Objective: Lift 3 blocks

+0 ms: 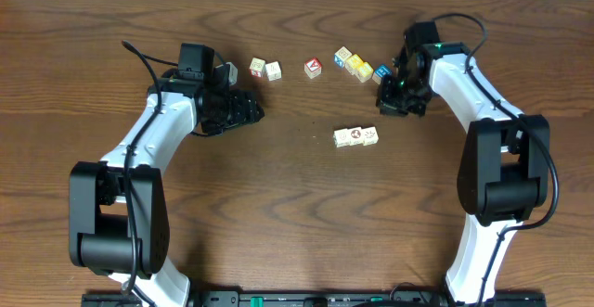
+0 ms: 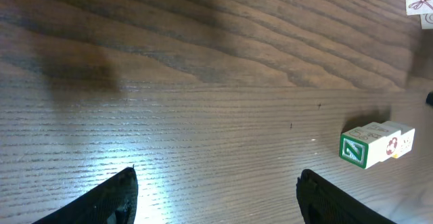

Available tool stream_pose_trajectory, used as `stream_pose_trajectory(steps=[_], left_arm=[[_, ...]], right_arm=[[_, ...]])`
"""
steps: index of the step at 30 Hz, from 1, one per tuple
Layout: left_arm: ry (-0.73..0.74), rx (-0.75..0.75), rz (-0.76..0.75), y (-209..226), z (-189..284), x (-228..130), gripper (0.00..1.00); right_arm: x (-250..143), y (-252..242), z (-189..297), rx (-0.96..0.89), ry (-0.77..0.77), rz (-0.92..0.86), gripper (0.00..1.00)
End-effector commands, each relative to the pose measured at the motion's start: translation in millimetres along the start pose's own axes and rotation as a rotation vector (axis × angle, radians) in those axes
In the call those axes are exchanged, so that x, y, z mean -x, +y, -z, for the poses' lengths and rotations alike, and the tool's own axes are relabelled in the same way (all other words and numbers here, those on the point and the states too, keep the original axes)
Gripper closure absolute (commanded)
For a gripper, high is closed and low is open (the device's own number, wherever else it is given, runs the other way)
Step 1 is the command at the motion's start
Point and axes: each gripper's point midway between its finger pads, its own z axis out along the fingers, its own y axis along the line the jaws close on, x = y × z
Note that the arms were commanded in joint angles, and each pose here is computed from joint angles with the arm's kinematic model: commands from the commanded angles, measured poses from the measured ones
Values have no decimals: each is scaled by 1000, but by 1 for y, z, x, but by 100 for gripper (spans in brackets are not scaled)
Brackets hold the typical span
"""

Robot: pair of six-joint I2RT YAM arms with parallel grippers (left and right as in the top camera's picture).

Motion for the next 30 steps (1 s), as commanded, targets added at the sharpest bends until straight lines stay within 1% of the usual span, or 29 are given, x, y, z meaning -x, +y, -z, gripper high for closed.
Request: stream_pose_trajectory(steps=[1, 7, 12, 15, 23, 30], left_arm=[[-19, 0, -17, -3, 3, 6, 25], [-18, 0, -17, -3, 3, 6, 24], [-18, 1, -17, -3, 3, 6, 25], [-18, 1, -17, -3, 3, 6, 24], [-18, 1, -17, -3, 3, 6, 25], [-8, 3, -12, -2, 3, 4, 25]], right_arm=[[3, 23, 4, 16, -40, 99, 99], [-6, 68, -7, 34, -79, 264, 99], [-16, 81, -14, -67, -109, 337, 99], [-25, 90, -18, -75, -103, 367, 99], [-42, 95, -22, -104, -66, 396, 99], [-52, 87, -29, -119, -34, 393, 99]])
